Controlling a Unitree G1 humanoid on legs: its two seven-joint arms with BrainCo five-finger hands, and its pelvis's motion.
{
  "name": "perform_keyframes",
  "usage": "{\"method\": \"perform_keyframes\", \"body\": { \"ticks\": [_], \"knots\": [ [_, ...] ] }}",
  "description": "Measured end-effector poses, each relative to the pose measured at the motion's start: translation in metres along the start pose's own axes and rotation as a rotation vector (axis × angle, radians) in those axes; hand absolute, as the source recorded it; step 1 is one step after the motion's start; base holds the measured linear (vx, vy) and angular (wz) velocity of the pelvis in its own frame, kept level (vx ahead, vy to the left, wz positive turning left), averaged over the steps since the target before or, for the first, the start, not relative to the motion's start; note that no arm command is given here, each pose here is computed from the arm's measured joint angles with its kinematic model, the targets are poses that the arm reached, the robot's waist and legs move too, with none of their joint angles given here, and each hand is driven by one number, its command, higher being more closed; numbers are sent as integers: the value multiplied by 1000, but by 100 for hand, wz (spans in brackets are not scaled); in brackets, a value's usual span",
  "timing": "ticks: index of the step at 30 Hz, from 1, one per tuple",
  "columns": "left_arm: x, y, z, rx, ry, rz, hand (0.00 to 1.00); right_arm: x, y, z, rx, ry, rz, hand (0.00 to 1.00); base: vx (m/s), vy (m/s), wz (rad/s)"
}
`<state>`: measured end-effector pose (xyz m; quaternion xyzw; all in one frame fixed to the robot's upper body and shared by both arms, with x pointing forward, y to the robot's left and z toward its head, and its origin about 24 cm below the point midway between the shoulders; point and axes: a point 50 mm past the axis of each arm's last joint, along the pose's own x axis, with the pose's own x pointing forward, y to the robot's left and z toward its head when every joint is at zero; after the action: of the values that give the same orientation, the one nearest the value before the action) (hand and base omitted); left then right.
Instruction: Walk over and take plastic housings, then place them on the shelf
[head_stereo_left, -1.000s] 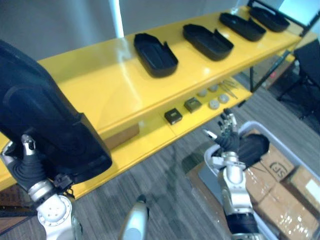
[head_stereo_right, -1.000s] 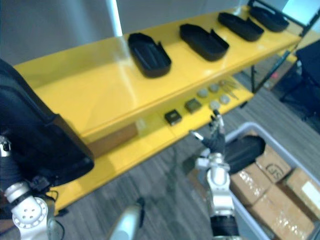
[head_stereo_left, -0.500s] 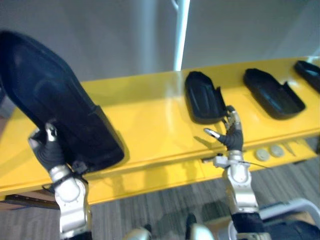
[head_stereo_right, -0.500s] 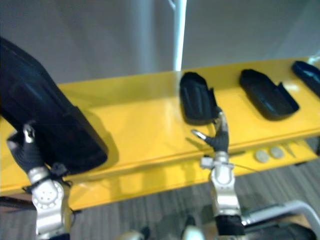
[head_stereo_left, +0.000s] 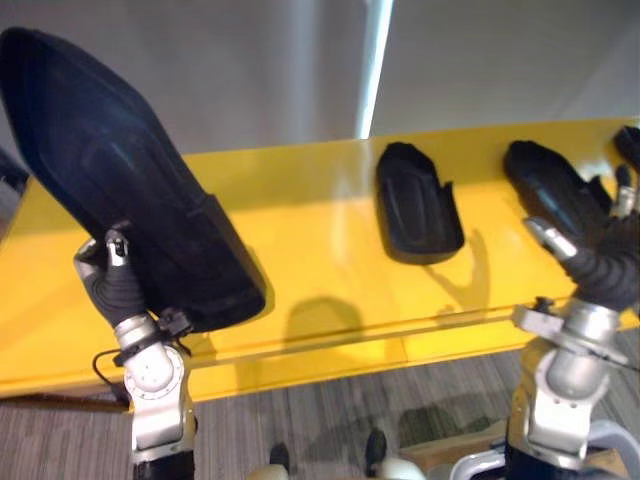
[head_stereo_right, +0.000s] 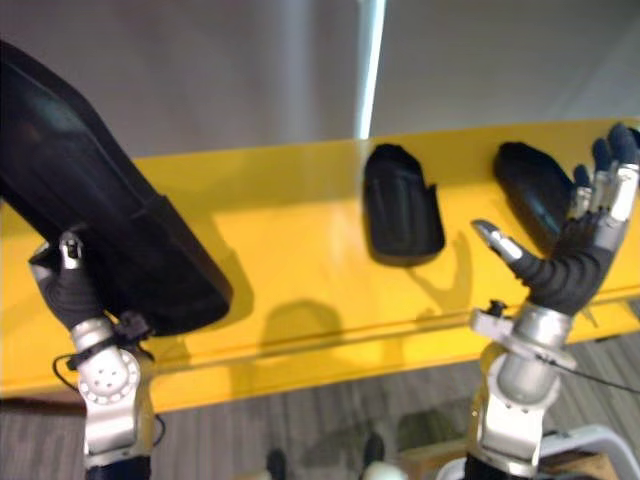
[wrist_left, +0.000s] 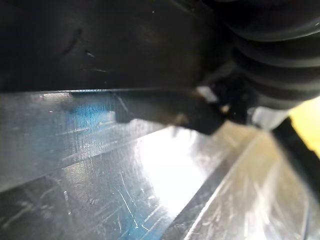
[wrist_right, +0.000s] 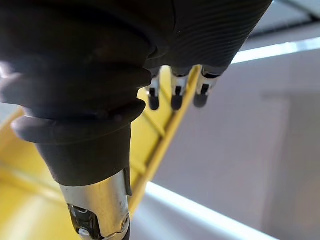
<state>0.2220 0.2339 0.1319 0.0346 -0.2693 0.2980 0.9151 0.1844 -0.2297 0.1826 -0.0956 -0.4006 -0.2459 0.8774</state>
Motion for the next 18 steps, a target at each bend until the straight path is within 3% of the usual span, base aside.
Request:
{"method": "perform_keyframes", "body": {
  "ticks": [5,8,14,18],
  "knots": [
    [9,2,4,86,-38,-63,100,-36,-44,-19,-226,196,-118,0,50,9,-38],
    [28,-2,3,134,-65,-98,100,-92,-81,-65,-366,562,-222,0,8,-1,-25],
    [55,-17,-18,144,32,-147,100,-224,-109,-120,-329,1295,-326,0,-39,-17,-1],
    [57,-24,-38,158,135,-182,100,-266,-109,-131,-286,1529,-294,0,-71,-16,6]
  ]
}}
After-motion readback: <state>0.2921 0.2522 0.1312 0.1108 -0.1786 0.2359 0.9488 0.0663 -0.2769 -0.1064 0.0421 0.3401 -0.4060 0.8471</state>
